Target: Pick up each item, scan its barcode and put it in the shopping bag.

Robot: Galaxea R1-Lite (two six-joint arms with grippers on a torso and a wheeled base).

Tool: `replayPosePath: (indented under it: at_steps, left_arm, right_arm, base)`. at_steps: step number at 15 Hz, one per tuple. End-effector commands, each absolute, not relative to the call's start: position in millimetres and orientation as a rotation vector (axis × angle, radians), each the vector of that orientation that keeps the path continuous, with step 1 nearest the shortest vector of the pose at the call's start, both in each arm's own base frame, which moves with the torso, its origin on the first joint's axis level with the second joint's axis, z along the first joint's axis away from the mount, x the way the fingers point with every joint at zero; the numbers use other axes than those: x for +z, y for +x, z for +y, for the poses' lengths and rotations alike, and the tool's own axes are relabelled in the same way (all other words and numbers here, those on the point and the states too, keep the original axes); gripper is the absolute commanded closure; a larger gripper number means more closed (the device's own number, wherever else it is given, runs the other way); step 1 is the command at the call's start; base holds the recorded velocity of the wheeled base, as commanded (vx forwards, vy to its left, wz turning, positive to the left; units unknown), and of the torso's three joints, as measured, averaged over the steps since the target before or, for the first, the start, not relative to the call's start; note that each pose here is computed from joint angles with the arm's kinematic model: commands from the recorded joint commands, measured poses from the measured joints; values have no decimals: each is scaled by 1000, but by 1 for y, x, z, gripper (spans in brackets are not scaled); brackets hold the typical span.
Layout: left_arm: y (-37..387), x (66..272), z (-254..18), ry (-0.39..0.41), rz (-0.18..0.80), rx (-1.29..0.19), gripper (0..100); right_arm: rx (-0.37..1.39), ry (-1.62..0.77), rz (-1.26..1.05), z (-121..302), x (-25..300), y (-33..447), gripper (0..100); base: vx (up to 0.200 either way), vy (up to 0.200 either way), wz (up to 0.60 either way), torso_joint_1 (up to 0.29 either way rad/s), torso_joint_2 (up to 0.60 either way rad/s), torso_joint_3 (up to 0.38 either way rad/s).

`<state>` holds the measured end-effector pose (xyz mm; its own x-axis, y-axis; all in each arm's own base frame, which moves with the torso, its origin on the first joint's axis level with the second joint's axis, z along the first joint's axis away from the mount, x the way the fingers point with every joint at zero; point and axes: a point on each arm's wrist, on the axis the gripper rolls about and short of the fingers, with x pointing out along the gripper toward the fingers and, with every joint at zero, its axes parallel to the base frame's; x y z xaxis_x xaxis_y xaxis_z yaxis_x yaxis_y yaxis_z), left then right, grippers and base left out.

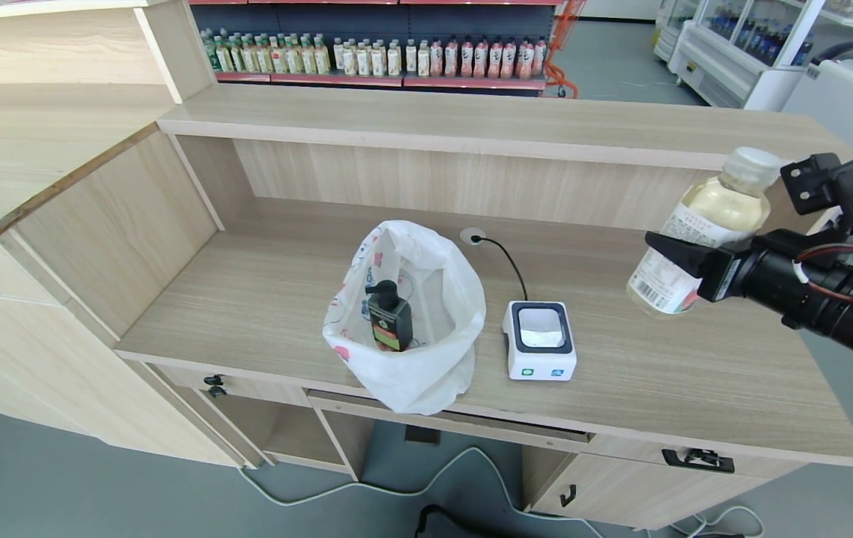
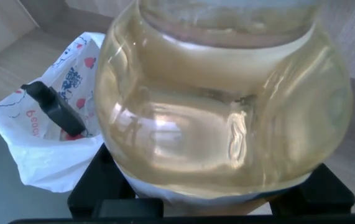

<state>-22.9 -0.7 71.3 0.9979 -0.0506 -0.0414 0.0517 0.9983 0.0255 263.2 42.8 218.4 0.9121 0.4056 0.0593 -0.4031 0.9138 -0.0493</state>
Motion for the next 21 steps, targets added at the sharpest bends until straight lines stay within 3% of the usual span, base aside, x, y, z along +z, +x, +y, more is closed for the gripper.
replayPosePath:
  at_steps: [1, 11, 21]
  left_arm:
    - [-23, 71, -1, 27, 41, -51, 0]
    - [-23, 71, -1, 30, 41, -53, 0]
    - [-23, 71, -1, 28, 41, -51, 0]
  right_arm:
    - [424, -34, -72, 43, 220, 263, 100]
    - [489, -28, -130, 63, 200, 311, 100]
    - [476, -108, -122, 74, 137, 369, 100]
  base:
    - [0, 200, 0, 2, 2, -2]
    - [0, 200, 0, 4, 1, 2]
    - [0, 0, 0, 0, 0, 0]
